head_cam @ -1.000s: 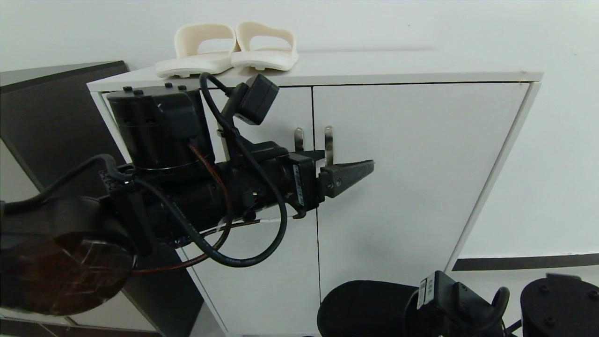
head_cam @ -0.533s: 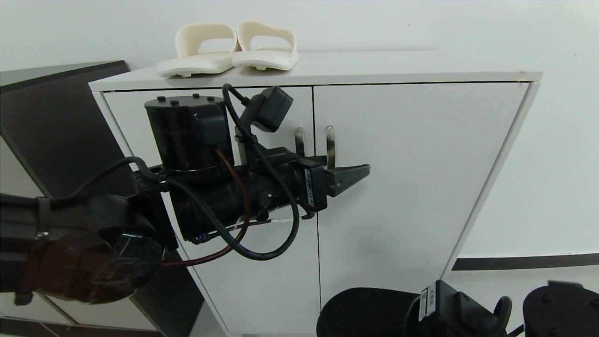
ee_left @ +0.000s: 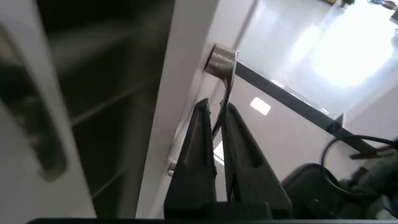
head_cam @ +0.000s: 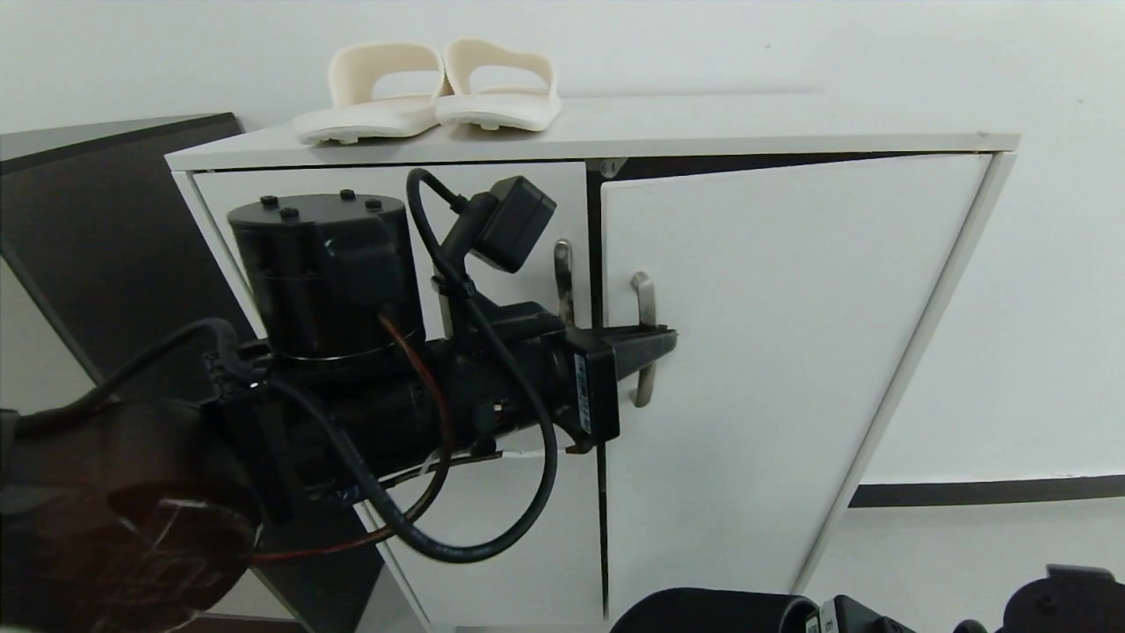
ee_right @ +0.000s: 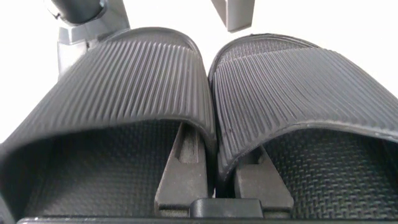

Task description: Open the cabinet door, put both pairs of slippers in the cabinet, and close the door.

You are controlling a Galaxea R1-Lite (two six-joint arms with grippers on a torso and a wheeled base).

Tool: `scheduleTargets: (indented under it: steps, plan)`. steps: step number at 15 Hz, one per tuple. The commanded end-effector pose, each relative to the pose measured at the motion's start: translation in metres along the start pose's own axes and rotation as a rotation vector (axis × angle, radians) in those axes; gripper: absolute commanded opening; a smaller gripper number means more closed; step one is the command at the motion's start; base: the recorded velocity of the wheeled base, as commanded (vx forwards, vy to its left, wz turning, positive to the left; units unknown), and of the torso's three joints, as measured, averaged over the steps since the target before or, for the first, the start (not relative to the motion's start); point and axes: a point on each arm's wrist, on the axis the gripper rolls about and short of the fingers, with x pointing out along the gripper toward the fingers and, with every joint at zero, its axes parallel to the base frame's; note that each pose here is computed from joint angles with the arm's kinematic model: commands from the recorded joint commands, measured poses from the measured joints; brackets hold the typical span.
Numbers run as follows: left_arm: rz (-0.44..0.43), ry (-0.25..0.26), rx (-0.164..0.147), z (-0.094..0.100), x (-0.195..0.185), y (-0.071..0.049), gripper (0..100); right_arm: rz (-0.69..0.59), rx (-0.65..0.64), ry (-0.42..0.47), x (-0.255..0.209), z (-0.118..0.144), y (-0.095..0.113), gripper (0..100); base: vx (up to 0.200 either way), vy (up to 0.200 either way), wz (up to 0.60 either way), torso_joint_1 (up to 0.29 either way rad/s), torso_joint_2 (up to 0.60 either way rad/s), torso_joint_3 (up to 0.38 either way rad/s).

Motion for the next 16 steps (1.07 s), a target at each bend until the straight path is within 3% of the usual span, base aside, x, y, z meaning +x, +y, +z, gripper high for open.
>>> scheduleTargets:
  steps: [1, 5, 9, 12, 16]
  plan:
    - [-0.024, -0.023, 0.008, 0.006, -0.015, -0.011, 0, 0.013, -0.004, -0.007, -0.002, 0.001, 0.002, 0, 0.0, 0.0, 0.0, 0.0, 0.0, 0.0]
    - [0.012, -0.038, 0.009, 0.006, -0.033, -0.015, 0, 0.013, -0.004, -0.008, -0.002, 0.001, 0.002, 0, 0.0, 0.0, 0.0, 0.0, 0.0, 0.0]
    - [0.02, -0.094, 0.021, 0.016, -0.066, -0.022, 0, 0.013, -0.006, -0.008, -0.002, 0.001, 0.002, 0, 0.0, 0.0, 0.0, 0.0, 0.0, 0.0]
    - [0.084, -0.116, 0.023, 0.023, -0.064, -0.005, 0, 0.014, -0.006, -0.007, -0.002, 0.001, 0.002, 0, 0.0, 0.0, 0.0, 0.0, 0.0, 0.0]
    - [0.144, -0.094, 0.008, 0.024, -0.033, 0.022, 0, 0.014, -0.004, 0.001, -0.003, -0.002, 0.002, 0, 0.0, 0.0, 0.0, 0.0, 0.0, 0.0]
